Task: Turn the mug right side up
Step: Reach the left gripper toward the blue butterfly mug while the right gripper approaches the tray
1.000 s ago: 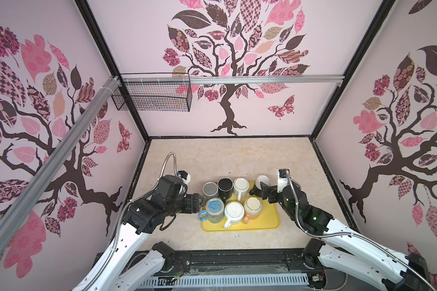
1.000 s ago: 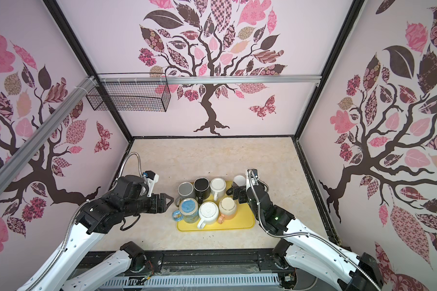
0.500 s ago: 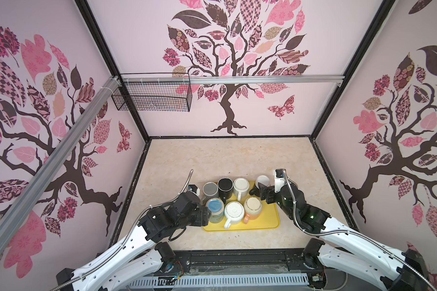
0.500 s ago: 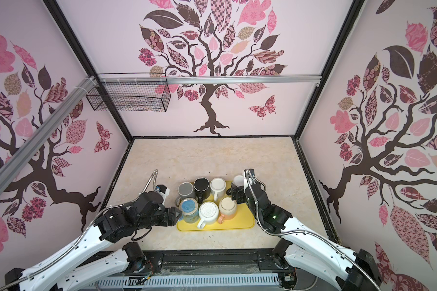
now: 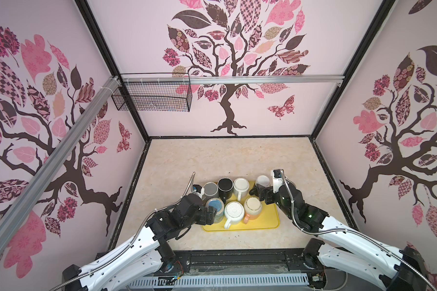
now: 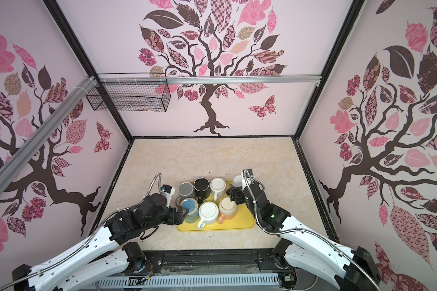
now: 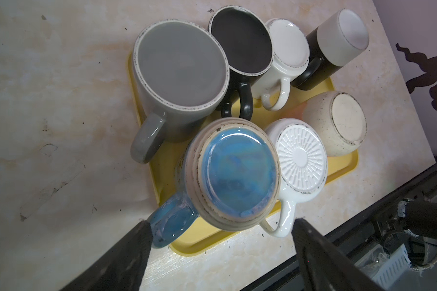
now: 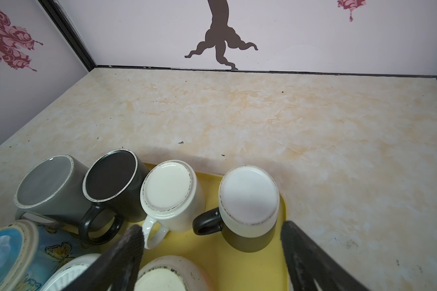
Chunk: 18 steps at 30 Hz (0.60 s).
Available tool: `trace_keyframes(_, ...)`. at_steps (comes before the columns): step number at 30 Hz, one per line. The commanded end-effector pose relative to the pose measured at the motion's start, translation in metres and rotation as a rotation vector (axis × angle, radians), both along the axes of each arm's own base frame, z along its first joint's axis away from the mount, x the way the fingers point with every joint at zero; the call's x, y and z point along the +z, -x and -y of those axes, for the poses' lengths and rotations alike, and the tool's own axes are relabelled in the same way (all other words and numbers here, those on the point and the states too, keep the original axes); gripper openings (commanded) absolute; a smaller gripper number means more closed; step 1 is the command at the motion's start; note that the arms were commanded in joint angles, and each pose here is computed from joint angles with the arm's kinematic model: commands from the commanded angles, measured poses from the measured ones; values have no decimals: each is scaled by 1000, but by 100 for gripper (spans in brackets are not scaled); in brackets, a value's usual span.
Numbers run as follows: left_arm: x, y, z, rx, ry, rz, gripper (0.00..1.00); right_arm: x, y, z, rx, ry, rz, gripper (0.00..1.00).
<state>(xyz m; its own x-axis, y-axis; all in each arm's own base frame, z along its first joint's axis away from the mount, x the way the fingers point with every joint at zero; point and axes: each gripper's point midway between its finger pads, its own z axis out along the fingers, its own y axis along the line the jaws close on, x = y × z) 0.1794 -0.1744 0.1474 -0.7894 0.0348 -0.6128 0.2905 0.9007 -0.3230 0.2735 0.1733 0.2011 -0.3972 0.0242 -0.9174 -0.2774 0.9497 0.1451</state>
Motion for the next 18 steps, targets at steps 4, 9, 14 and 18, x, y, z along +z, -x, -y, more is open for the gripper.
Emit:
trace_keyframes(4,-6,-6,6,-5,8,28,90,13,-3,-2,-3,-26,30,88)
trace_keyframes(9,-13,-5,9,-10,6,2,90,14,-2,-3,-1,-27,29,88)
trace_keyframes(14,-19,-6,9,-3,5,-5,89,14,-2,-3,1,-30,31,88)
trace_keyframes(18,-25,-4,9,0,-2,-25,89,13,0,-2,4,-30,27,88)
